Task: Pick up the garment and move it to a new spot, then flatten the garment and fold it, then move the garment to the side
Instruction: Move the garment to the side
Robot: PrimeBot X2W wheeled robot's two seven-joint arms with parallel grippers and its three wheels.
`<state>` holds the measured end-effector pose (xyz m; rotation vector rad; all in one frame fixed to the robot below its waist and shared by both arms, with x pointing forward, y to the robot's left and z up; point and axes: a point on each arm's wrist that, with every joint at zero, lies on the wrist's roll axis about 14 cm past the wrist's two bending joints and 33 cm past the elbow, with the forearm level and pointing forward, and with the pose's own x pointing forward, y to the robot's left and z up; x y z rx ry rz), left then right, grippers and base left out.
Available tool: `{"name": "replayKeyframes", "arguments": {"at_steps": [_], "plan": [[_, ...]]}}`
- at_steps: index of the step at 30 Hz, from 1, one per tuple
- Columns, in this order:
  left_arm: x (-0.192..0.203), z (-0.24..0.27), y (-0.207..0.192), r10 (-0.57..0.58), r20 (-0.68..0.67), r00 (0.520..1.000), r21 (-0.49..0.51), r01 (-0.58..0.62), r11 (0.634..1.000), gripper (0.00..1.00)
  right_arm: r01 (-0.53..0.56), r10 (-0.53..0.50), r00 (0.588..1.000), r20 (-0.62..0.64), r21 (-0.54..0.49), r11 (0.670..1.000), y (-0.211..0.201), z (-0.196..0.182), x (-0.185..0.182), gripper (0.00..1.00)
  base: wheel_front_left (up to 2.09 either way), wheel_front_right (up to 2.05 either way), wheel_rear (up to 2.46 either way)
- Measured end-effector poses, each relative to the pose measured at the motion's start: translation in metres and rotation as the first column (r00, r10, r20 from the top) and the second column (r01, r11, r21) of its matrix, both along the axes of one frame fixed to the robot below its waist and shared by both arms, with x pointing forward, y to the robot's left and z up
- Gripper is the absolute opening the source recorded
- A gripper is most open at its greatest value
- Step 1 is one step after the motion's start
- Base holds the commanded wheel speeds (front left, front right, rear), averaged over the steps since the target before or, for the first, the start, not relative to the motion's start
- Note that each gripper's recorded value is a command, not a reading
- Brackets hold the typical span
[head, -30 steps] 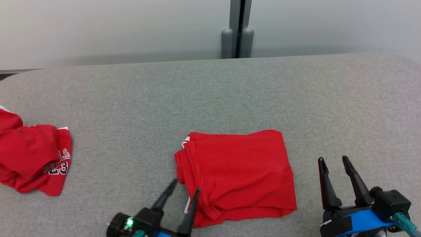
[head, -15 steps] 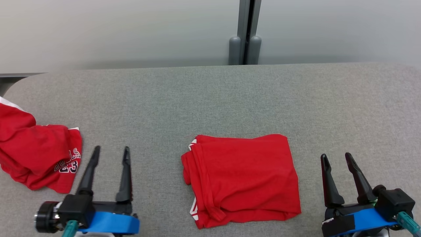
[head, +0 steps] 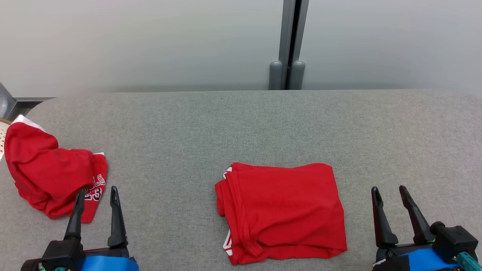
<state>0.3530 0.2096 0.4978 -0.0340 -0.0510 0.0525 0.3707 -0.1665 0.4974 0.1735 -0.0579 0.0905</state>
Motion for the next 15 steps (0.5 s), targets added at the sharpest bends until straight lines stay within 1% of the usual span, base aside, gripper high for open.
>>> {"name": "replayKeyframes", "arguments": {"at_steps": [5,15], "plan": [[-0.004,-0.006,0.005,0.014,-0.019,1.0,0.001,-0.014,1.0,1.0,0.0,0.0,1.0,-0.011,-0.01,1.0,-0.001,-0.004,-0.005,1.0,0.0,0.0,0.0],[-0.005,-0.015,0.0,-0.008,-0.048,0.999,0.016,0.008,1.0,1.0,-0.005,0.004,0.999,-0.043,-0.028,1.0,0.0,-0.011,-0.012,1.0,0.0,0.0,0.0]]}}
